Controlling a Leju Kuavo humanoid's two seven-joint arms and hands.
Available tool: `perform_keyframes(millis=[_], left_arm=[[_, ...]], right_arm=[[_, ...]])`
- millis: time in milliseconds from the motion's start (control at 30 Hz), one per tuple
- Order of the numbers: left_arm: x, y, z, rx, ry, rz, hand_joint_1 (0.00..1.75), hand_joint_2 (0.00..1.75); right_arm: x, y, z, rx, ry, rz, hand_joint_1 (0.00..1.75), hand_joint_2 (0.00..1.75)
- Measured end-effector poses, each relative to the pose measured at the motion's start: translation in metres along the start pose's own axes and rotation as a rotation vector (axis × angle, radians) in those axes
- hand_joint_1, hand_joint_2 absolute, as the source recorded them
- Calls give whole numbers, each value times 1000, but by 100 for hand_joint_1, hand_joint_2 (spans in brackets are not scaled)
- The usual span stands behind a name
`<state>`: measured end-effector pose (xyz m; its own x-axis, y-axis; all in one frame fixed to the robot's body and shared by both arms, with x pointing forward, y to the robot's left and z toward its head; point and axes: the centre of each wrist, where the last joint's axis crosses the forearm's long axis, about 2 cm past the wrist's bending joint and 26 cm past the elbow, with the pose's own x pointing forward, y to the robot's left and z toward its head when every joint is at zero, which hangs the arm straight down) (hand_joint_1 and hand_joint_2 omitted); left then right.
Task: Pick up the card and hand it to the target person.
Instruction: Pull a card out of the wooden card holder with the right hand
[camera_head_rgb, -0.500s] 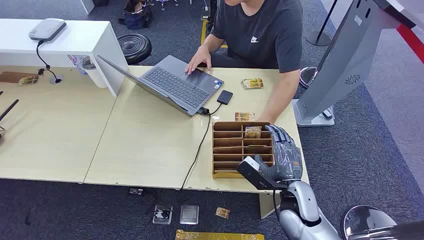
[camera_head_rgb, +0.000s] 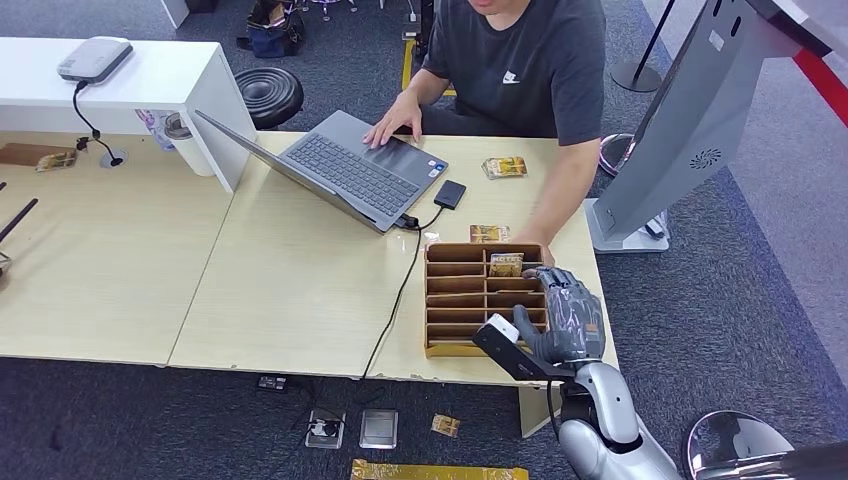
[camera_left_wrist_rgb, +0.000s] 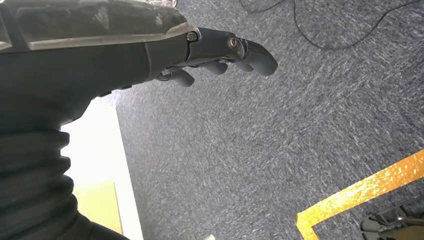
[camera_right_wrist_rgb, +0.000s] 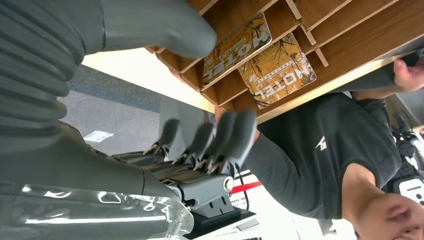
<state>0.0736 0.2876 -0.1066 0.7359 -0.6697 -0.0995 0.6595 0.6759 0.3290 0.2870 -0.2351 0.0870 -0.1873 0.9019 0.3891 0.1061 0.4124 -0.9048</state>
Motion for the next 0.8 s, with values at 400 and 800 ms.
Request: perform_keyframes(millis=[400,800], left_arm=[[0,0,0,0,-3,0,0,175],[0,0,0,0,-3,0,0,175]], right_arm=[[-2,1,0,4,2,5,60,175],[-2,0,-5,2,-9,15,58,175]])
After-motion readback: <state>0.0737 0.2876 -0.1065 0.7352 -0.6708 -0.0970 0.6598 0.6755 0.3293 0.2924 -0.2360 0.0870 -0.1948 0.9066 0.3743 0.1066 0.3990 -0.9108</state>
